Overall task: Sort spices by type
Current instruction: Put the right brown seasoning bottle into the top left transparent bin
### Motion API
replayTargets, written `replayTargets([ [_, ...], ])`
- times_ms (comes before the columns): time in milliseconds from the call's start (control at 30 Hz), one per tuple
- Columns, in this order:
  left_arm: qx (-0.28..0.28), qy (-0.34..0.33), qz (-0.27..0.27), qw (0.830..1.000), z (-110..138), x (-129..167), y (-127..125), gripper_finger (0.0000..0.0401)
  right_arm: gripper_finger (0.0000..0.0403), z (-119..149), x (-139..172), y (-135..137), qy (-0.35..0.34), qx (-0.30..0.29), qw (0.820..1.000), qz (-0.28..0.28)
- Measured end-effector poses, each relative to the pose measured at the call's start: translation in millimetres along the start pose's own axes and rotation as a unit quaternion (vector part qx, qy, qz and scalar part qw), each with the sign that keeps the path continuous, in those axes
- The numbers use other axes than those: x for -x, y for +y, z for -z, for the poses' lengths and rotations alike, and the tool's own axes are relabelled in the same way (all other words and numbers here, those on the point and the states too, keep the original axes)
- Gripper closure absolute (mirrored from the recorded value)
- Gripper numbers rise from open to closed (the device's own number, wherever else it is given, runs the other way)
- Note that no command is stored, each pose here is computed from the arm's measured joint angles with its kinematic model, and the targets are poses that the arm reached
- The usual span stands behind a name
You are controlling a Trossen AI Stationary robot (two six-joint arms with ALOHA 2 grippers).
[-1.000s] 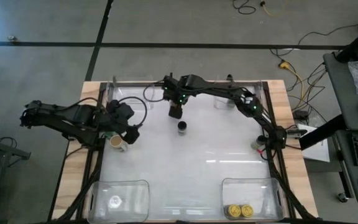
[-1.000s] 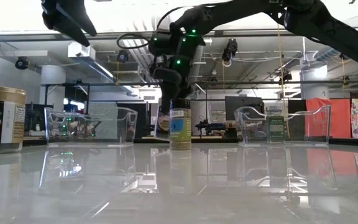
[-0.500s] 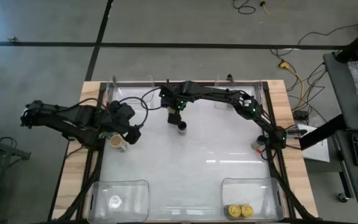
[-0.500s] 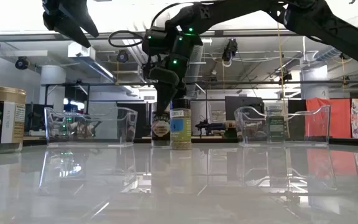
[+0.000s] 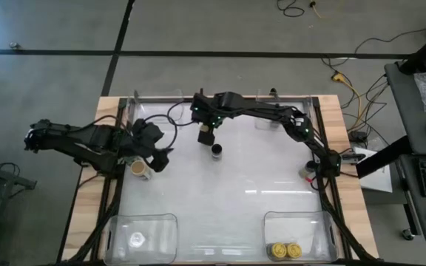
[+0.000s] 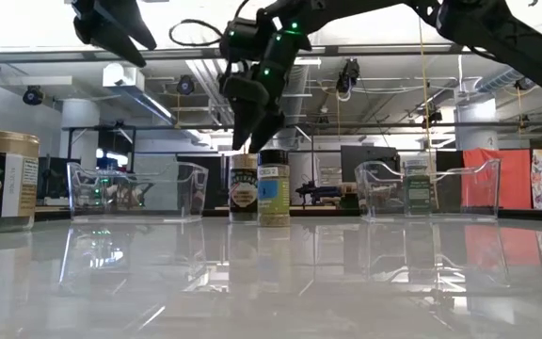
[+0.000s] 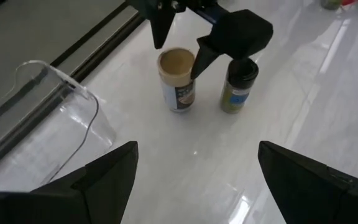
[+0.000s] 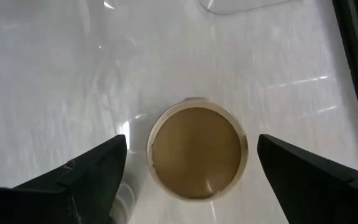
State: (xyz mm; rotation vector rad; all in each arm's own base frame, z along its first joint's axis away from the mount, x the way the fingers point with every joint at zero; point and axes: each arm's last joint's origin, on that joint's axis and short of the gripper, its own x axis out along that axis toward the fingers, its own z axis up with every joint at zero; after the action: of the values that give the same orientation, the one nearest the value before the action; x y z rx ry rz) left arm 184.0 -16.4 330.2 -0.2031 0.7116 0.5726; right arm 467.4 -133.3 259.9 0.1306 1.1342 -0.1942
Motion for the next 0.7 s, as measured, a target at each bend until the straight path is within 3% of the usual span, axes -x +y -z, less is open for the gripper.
replayTargets([
  [300, -0.018, -0.02, 0.03, 0.999, -19.0, -17.9, 5.8, 0.0085, 0.0049, -1.9, 57.4, 16.7, -0.051, -0.026, 0.998, -0.005],
  [700, -0.112, -0.055, 0.116, 0.985, -54.9, -95.2, 28.0, 0.0083, 0.0048, 22.0, 152.9, 65.6, -0.102, -0.06, 0.99, 0.071],
])
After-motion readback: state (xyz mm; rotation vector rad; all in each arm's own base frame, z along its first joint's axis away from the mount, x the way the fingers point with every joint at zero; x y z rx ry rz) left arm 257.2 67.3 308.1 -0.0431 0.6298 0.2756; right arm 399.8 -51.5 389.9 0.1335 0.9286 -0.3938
